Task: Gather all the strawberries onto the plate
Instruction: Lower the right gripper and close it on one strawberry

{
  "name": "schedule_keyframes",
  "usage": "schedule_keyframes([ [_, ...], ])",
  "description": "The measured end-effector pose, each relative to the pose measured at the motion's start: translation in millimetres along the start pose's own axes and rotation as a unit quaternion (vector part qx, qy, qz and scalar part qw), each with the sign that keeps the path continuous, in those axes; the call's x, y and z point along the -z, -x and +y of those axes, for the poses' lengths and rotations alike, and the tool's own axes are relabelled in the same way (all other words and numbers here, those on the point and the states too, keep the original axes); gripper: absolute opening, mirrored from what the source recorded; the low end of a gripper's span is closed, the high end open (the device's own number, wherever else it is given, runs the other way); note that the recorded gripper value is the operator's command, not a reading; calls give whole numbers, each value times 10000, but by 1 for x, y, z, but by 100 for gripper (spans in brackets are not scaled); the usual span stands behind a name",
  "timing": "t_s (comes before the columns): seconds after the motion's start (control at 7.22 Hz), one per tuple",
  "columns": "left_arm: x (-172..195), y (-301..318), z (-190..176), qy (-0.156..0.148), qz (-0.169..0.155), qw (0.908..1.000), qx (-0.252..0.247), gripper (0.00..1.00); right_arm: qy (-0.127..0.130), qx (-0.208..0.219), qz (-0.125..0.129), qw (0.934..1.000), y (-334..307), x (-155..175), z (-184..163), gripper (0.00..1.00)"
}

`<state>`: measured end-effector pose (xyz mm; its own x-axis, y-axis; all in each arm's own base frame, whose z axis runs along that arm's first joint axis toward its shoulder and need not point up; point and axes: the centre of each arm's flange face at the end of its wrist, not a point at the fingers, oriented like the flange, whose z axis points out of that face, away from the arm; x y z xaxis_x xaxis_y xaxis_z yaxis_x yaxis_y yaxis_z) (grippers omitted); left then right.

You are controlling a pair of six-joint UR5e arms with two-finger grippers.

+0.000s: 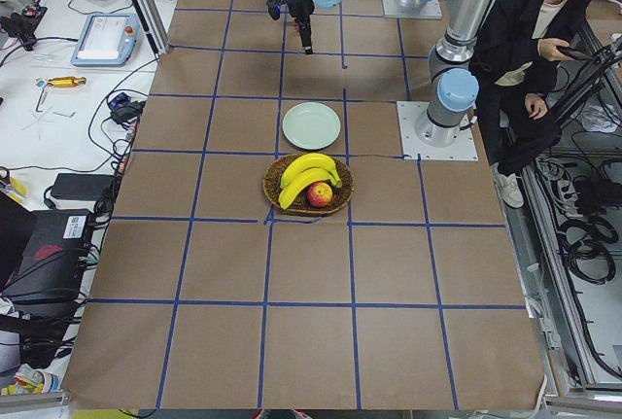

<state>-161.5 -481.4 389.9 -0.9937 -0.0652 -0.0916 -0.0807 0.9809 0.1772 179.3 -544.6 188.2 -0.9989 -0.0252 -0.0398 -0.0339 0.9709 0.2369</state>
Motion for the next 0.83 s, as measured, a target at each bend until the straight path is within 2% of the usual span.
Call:
schedule_keyframes([
  [0.28, -2, 0, 1, 25, -4, 10000, -5, 100, -96, -491, -78, 9987, 2, 8, -5, 76],
  [0.55, -4, -1, 1, 35, -2, 10000, -10, 100, -79, -1237, -334, 9917, 7, 10, -7, 76],
  [0.83, -4, -1, 1, 41, -1, 10000, -15, 100, -10, -1668, -333, 9854, 7, 7, -4, 75],
])
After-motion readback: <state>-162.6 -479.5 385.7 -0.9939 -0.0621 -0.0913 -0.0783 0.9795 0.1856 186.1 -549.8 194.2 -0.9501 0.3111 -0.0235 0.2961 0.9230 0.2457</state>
